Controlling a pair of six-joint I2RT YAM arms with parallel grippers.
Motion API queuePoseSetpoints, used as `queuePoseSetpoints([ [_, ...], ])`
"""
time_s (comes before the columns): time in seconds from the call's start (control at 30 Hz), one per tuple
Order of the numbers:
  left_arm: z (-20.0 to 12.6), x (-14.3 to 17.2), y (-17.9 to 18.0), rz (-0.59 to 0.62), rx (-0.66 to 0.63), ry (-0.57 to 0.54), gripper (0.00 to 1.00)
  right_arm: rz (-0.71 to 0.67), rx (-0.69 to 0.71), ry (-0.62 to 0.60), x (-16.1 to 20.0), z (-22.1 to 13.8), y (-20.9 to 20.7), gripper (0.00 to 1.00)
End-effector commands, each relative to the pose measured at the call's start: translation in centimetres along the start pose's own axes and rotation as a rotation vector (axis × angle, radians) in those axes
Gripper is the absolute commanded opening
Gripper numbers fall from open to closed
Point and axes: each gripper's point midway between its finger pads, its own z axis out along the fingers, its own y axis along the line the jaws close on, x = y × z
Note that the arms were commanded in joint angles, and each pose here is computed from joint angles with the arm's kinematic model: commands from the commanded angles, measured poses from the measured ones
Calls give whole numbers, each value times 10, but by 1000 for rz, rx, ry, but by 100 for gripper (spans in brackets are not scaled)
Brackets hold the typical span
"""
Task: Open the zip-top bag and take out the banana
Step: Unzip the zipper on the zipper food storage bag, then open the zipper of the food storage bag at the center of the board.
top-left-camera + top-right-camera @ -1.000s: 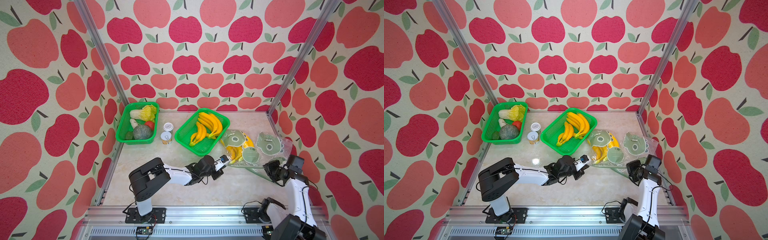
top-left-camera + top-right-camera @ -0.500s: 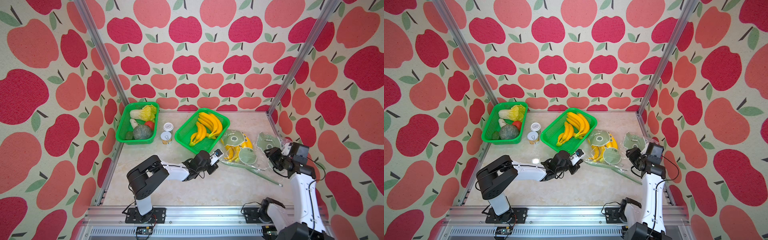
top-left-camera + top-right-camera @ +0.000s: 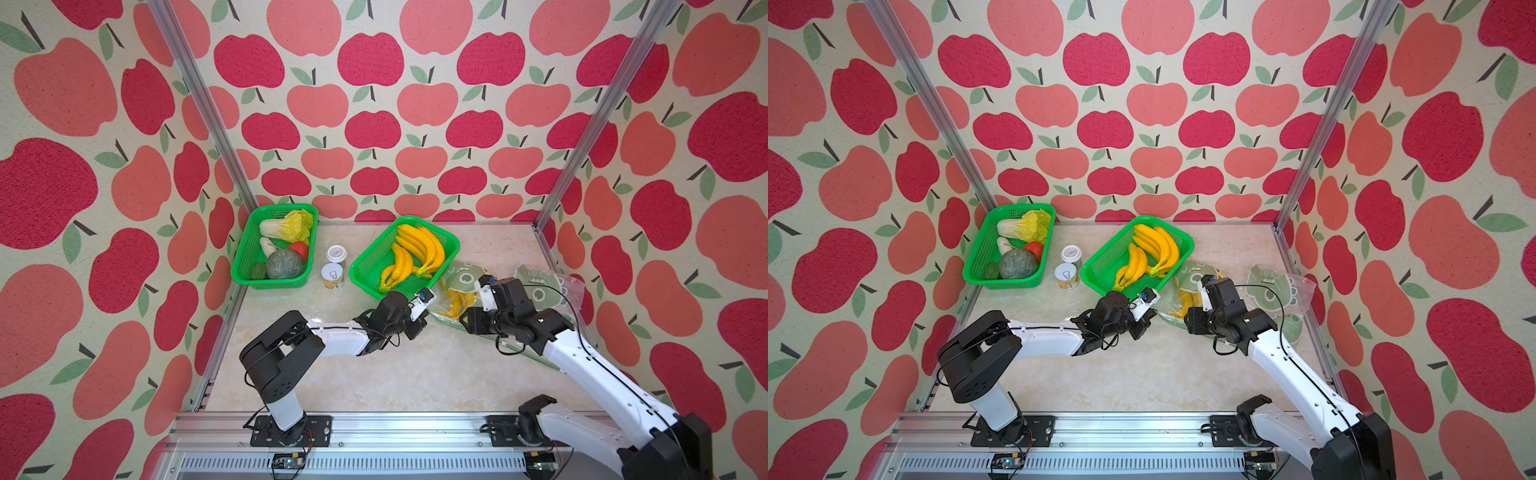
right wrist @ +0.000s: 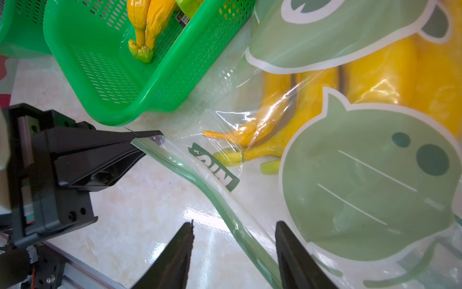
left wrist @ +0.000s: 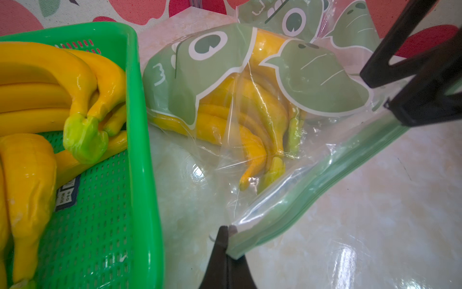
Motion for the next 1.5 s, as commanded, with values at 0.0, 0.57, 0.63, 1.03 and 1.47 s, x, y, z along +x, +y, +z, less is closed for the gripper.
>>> queuePoseSetpoints([
  [0.0,-8,3,3,-8,15,10,1,-79,102,3,3,10,-10,57],
  [0.57,-15,10,16,-42,41,35,6,-201,268,66,13,24,-10,52],
  [0.63,-14,11,16,-42,41,36,7,-199,268,47,7,21,-9,49],
  [1.03,-17,9,16,-56,40,35,18,-201,247,75,11,31,-5,42],
  [1.47,-43,-7,26,-126,-40,22,27,-193,161,105,26,40,5,27],
])
